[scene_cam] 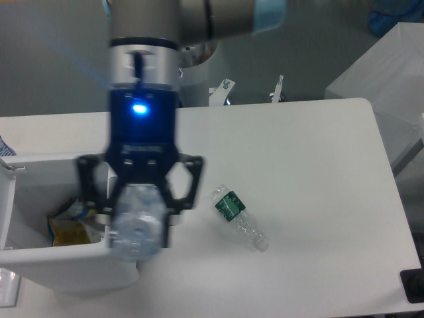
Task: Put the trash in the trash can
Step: 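Lift the blue-labelled bottle and carry it over the white bin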
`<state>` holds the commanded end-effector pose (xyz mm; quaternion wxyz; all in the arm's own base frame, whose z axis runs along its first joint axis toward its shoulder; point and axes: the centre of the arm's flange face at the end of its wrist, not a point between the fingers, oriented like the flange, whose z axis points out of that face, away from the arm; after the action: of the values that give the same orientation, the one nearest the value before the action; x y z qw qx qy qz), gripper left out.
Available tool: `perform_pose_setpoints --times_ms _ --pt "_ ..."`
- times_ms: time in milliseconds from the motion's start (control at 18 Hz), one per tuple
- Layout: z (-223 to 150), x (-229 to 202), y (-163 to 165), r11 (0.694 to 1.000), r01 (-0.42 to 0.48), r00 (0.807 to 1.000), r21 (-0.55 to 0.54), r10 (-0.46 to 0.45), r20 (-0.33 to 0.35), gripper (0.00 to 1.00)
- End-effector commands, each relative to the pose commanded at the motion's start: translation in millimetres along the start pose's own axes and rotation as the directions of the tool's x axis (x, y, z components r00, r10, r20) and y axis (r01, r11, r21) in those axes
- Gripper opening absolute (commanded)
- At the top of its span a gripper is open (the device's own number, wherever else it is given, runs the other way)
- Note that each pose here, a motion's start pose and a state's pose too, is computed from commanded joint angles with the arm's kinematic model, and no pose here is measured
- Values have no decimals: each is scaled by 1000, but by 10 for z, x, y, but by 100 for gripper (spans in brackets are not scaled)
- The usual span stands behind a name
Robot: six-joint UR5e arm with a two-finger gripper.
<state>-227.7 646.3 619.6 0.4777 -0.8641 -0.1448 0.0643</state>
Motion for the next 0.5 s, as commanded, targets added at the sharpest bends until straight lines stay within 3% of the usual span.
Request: perform_pose_setpoints --times_ms 222,500 --pt "100 400 127 999 -30 998 -29 29 -52 63" --pt "235 580 334 996 -44 996 -73 38 -79 64"
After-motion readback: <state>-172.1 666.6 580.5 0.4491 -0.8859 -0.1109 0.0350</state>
